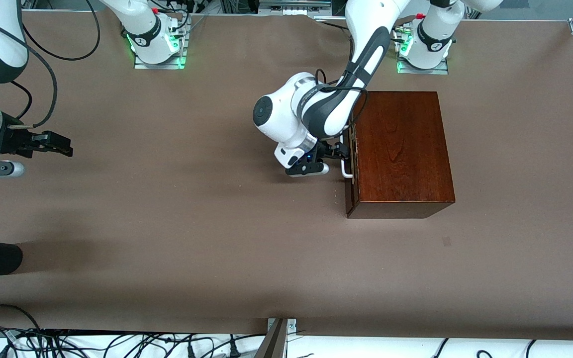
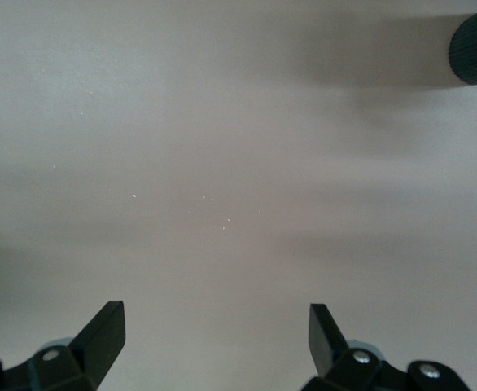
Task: Open drawer, take yellow block, close drawer
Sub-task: 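Grasp the white drawer handle with the left gripper, then pull the drawer out of the box with the left gripper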
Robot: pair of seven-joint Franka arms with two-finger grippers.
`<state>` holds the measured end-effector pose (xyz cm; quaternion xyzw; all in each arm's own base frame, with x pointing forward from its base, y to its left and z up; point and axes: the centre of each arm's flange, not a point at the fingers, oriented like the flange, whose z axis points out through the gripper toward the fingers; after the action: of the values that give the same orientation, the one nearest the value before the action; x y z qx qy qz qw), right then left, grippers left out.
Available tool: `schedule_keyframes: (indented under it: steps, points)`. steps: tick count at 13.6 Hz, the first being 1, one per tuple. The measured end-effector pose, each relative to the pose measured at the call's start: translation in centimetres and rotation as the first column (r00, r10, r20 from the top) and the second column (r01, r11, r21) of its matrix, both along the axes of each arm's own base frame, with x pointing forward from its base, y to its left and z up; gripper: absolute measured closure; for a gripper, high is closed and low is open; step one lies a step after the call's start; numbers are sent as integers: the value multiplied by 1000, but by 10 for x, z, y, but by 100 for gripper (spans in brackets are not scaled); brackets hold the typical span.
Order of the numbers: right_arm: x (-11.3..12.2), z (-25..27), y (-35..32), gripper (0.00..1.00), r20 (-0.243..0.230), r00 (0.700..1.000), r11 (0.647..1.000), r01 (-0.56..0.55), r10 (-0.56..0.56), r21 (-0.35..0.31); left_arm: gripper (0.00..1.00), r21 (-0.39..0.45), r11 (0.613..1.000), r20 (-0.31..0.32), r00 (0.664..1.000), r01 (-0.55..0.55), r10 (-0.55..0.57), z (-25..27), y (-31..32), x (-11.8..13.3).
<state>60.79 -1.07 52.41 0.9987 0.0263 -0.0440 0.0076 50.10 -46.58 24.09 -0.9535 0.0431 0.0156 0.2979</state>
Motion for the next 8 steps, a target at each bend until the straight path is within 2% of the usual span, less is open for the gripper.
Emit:
schedule_keyframes:
  steps: [5, 8]
  points:
    - [1, -3, 0, 0, -4, 1000, 1000, 0, 0, -1, 0, -2, 1000, -4, 1000, 1, -1, -1, -1, -2]
    - [1, -3, 1, 0, -3, 1000, 1000, -1, 1, 0, 0, -71, 997, -1, 1000, -3, 3, 3, -12, -3]
